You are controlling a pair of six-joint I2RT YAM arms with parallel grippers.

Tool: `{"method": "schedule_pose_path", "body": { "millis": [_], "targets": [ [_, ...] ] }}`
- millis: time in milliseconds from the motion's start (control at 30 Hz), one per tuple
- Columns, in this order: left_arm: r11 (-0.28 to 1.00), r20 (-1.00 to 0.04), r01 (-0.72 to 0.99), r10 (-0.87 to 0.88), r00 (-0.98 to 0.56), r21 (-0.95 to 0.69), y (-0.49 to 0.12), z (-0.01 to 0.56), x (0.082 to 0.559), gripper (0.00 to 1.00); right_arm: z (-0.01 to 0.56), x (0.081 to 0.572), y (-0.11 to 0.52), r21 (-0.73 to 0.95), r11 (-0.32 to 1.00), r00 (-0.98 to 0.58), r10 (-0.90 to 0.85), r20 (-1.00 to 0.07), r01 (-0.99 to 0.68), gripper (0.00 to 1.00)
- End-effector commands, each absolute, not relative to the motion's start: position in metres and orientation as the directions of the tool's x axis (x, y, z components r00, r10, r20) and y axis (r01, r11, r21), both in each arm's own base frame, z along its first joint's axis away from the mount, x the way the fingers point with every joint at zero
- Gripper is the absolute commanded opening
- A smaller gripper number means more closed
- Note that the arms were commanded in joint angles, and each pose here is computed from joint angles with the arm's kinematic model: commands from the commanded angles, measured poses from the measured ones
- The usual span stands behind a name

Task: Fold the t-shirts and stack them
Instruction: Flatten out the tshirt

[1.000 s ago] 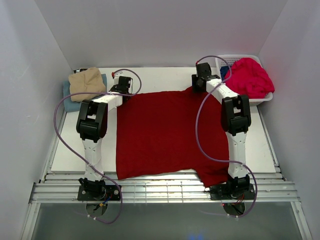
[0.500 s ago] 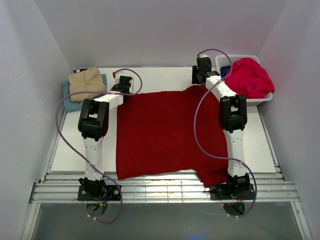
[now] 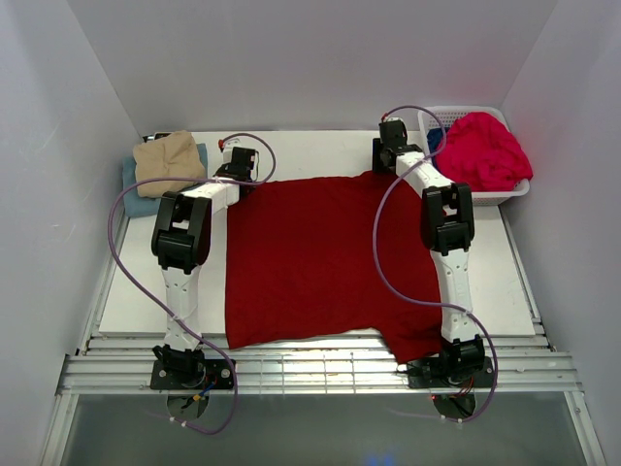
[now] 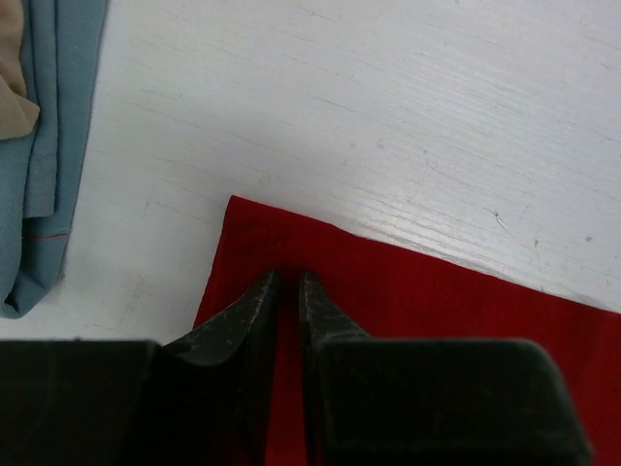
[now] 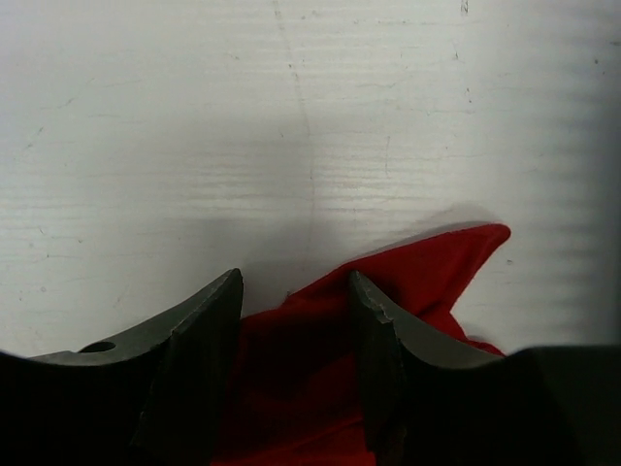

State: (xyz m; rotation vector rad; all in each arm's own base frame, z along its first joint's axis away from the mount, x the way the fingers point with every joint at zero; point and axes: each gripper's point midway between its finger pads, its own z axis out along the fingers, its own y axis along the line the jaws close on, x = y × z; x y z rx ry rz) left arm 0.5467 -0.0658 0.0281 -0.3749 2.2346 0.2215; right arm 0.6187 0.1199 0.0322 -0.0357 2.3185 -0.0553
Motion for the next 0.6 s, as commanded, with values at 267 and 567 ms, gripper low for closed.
{"method": "schedule_pose_path", "body": {
  "millis": [267, 567],
  "targets": [
    [0.941, -0.773, -0.340, -0.219, -0.596, -0.004, -0.066, 0.040, 0.541, 0.24, 0.047, 0.600, 0.107, -0.094, 0.995, -0.737, -0.048, -0.674, 0.022, 0.14],
    [0.938, -0.781, -0.345, -0.213, -0.587, 0.004, -0.063, 0.043, 0.540, 0.23, 0.051, 0.625, 0.154, 0.142, 0.987, -0.664, 0.057, -0.745, -0.075, 0.08]
  ]
}}
